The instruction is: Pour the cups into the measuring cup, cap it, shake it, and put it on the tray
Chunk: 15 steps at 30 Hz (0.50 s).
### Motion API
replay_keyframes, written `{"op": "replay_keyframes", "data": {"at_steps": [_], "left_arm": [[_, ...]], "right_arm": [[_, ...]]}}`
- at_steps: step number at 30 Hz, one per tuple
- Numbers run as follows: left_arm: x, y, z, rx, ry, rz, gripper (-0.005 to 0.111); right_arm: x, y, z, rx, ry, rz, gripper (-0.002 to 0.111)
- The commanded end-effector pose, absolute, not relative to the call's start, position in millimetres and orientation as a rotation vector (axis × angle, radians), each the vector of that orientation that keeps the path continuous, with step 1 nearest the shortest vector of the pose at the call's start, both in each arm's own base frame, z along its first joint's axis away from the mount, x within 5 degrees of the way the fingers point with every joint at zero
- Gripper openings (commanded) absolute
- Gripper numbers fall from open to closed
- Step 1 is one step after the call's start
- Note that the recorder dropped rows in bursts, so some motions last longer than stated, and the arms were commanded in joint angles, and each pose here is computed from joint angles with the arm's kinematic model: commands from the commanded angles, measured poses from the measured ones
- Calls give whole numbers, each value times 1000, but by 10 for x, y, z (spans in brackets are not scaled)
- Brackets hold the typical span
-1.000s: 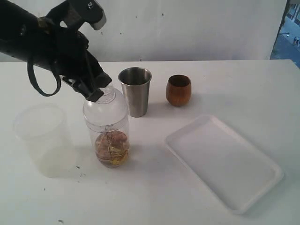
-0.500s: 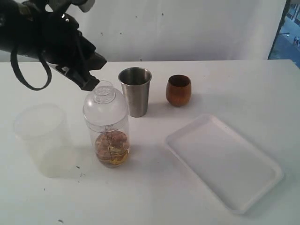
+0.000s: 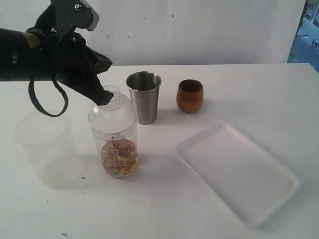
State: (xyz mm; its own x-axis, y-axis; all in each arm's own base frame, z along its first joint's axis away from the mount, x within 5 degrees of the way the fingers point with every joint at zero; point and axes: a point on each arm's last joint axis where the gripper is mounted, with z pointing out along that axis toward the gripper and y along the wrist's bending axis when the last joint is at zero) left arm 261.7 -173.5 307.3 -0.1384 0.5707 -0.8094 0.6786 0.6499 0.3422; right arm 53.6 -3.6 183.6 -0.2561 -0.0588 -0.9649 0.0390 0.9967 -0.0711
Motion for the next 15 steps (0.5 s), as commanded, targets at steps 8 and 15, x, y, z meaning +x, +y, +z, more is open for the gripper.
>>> {"op": "replay_keyframes", "data": {"at_steps": [8, 15], "left_arm": [[2560, -1709, 2851, 972, 1866, -156, 0], [2561, -1684, 2812, 913, 1803, -145, 0]], "right_arm": [[534, -41, 1826, -7, 1824, -99, 0], [534, -41, 1826, -7, 1824, -99, 0]]}}
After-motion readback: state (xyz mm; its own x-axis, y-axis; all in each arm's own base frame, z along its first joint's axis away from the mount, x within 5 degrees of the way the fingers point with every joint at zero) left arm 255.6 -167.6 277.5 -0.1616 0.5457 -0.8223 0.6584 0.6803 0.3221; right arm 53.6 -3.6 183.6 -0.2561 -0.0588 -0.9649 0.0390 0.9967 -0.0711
